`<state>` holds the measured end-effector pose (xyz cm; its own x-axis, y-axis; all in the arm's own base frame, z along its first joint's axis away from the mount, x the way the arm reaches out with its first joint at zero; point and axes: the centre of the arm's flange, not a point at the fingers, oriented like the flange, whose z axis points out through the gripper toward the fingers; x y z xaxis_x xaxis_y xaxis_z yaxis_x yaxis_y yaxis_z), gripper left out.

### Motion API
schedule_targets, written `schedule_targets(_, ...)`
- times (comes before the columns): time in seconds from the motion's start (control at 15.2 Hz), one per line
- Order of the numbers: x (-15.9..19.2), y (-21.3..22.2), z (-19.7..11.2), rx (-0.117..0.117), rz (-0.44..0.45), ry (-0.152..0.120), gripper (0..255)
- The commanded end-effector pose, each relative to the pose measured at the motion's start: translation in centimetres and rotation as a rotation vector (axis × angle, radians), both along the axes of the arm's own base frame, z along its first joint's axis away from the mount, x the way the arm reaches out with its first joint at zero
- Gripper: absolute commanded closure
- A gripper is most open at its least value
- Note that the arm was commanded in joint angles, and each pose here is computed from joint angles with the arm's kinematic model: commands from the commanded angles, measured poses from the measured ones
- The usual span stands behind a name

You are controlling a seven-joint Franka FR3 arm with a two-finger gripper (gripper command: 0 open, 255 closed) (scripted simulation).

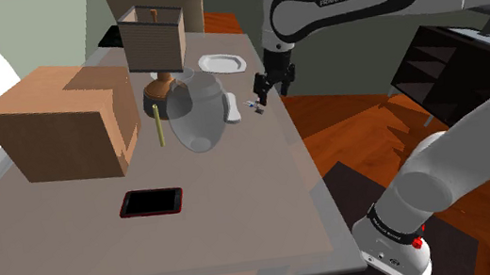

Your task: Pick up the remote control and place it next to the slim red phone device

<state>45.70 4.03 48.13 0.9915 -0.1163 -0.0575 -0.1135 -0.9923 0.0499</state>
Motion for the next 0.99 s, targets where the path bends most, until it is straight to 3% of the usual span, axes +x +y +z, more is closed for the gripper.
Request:
schedule_targets(0.0,2.3,0.1,-1.1,0.005,-0.049,-0.008,0)
schedule_targets(0.92,18.2,-3.1,-8.7,0.038,-0.372,-0.056,0)
